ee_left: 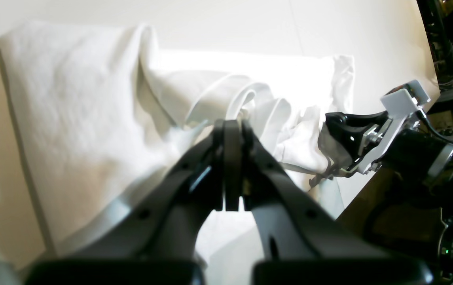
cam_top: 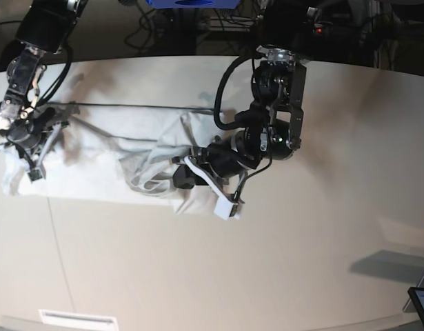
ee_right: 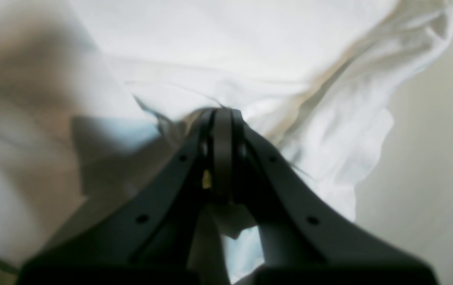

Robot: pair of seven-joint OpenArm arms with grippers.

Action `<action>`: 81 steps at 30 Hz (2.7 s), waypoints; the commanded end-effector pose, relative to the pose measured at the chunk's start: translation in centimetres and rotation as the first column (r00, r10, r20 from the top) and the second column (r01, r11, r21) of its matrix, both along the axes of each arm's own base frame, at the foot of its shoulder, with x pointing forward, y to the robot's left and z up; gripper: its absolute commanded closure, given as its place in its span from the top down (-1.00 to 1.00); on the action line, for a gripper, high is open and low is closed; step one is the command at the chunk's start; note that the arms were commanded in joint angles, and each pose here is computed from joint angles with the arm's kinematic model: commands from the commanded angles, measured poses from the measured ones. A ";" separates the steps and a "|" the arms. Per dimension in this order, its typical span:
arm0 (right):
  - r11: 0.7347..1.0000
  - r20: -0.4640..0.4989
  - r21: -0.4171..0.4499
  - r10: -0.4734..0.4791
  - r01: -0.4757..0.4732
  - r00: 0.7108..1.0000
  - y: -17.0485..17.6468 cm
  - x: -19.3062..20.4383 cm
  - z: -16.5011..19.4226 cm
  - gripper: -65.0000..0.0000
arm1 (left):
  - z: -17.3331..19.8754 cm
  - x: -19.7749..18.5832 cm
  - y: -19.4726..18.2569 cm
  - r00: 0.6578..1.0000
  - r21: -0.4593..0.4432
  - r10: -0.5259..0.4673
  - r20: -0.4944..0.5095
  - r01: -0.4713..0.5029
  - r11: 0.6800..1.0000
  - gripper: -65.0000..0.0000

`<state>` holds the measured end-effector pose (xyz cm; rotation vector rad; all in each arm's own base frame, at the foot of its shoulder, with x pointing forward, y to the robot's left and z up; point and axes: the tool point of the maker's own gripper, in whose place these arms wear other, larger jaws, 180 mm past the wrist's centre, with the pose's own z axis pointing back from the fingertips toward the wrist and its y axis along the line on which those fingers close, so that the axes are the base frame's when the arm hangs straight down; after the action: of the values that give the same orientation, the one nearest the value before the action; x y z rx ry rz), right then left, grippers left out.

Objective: Fold the T-shirt properly
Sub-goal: 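Lower the folded end onto the shirt and open the left gripper, then press and smooth the folded layer with the left gripper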

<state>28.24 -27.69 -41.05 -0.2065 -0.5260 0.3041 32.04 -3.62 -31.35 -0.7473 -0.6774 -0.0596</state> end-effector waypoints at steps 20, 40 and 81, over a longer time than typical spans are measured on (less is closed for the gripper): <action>1.000 0.003 0.011 0.015 -0.015 1.000 0.3 0.1 0.2 -0.97 | -0.3 1.6 2.0 0.991 0.083 0.131 -0.010 -0.129 0.988 -1.00; 1.000 -0.001 0.010 0.020 -0.020 1.000 0.4 0.1 0.2 -0.97 | -3.7 0.4 -1.2 0.995 0.068 0.038 -0.095 -0.032 0.997 -1.00; 1.000 0.003 0.005 0.022 -0.022 1.000 0.3 0.3 0.3 -0.97 | -1.8 7.1 -5.2 0.999 0.106 -0.040 -0.014 0.041 0.994 -1.00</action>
<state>28.27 -27.60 -41.05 -0.2027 -0.5280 0.3050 38.47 -8.11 -34.76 -0.6300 -0.6058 -0.1148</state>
